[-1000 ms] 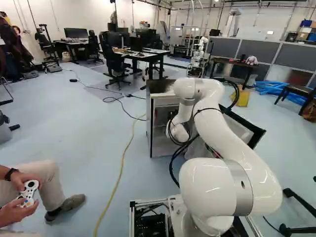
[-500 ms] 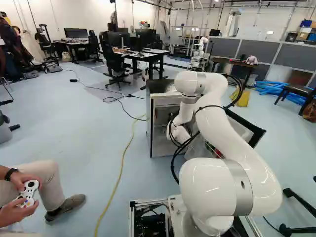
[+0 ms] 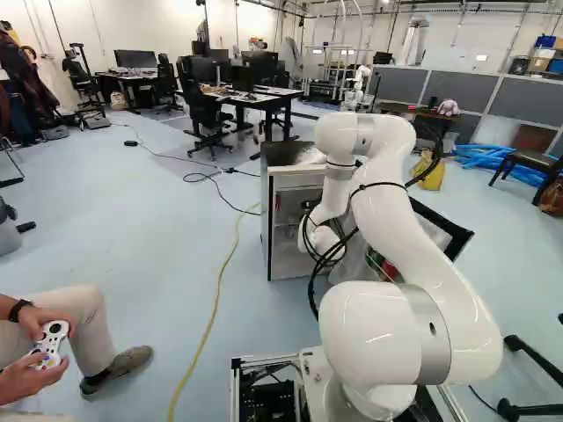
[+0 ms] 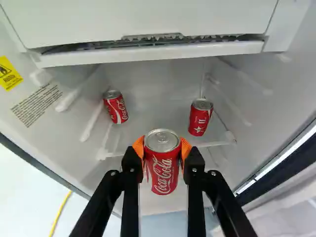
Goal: Grab a drink from the fridge
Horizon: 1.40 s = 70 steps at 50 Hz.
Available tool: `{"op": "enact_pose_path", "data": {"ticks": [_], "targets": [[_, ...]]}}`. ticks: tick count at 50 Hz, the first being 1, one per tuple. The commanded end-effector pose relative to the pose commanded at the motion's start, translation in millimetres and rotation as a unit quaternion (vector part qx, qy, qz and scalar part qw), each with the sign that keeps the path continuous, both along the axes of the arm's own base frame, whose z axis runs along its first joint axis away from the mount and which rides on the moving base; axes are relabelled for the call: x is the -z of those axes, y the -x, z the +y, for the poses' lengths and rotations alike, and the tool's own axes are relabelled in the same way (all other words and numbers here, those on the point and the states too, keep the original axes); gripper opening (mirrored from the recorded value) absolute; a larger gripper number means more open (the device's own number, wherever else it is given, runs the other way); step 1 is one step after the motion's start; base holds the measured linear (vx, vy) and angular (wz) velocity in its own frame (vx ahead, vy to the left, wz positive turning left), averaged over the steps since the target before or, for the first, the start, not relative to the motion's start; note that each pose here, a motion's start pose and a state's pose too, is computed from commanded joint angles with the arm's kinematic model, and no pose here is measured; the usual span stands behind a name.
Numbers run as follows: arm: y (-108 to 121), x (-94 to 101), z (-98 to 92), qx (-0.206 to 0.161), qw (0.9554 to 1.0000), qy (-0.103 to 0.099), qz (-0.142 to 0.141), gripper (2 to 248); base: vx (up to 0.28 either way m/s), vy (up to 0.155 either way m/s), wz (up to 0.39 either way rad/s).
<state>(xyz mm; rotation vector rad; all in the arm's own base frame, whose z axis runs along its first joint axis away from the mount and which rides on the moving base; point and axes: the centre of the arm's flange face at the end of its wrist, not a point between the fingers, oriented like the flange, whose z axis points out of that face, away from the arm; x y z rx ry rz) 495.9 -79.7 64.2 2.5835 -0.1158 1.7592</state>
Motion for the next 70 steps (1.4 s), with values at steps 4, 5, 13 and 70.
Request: {"op": "enact_pose_path", "data": {"ticks": [4,5,13,70], "targets": [[8,-7.4,1.4,0.0,1.0,-0.001,0.003,92,0.0,0.0,0.0],[9,-9.3,1.7,0.0,1.0,-0.001,0.004,92,0.0,0.0,0.0],[25,-23.9,4.5,0.0,0.9999,-0.002,0.01,92,0.0,0.0,0.0],[122,-116.3,23.8,-0.002,0.9997,-0.004,0.024,92,0.0,0.0,0.0]]}}
